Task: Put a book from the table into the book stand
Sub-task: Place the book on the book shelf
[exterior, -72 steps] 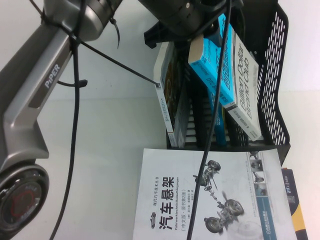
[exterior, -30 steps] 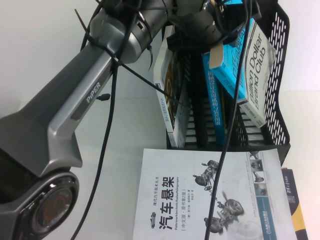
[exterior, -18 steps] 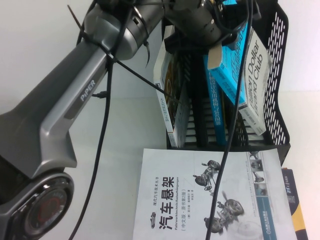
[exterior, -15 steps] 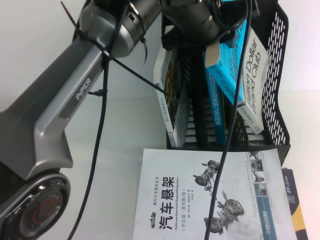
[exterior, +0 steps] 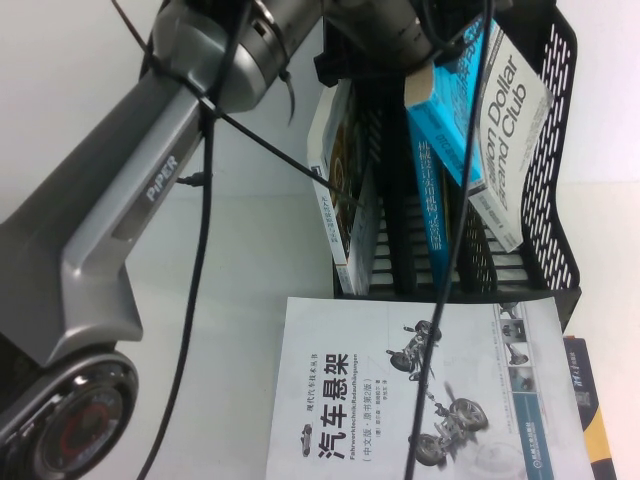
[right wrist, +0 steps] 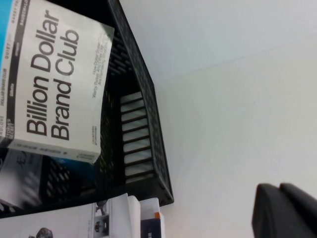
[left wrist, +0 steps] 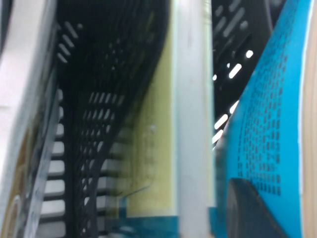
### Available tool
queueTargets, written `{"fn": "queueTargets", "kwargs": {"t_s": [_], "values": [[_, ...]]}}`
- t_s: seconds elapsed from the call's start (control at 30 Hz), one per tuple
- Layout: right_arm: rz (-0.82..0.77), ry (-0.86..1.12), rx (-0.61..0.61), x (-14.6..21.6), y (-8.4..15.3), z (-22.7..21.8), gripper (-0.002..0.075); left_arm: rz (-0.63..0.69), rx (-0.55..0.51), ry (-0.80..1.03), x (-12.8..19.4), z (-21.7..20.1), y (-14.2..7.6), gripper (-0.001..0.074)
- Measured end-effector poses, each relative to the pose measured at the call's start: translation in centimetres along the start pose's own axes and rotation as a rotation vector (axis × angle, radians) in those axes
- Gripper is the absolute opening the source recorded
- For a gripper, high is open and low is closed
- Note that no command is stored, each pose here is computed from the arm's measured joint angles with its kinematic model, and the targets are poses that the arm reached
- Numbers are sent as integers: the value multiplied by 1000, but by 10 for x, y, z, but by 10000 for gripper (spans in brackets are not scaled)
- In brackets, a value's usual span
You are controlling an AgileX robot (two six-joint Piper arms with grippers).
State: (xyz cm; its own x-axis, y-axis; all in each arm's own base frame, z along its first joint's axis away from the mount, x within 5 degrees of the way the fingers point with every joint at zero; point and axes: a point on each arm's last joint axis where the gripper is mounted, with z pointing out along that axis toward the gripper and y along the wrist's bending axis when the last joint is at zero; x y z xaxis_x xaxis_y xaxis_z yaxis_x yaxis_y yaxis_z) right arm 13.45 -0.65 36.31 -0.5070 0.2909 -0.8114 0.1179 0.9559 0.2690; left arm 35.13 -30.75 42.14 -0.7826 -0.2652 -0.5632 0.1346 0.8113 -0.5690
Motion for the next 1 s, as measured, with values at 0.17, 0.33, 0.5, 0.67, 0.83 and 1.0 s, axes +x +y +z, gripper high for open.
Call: {"fn": "queueTargets", "kwargs": {"t_s": [0.17,0.33,0.5,0.67,0.83,1.0], "values": [[2,0,-1,0,0,0,-2,56,1,-39,13,-1,-15,181],[4,11,-4,1,0,0,-2,100,-12,-51,26,7,-25,181],[6,35,-5,3,0,0,-2,103,-19,-42,31,14,-26,181],[9,47,-8,5,1,0,-2,94,-34,-31,35,24,-24,181],[4,48,-23,5,2,0,-2,93,-53,-19,44,40,-23,181],[1,49,-38,5,3,0,-2,99,-67,-6,51,56,-20,181]]}}
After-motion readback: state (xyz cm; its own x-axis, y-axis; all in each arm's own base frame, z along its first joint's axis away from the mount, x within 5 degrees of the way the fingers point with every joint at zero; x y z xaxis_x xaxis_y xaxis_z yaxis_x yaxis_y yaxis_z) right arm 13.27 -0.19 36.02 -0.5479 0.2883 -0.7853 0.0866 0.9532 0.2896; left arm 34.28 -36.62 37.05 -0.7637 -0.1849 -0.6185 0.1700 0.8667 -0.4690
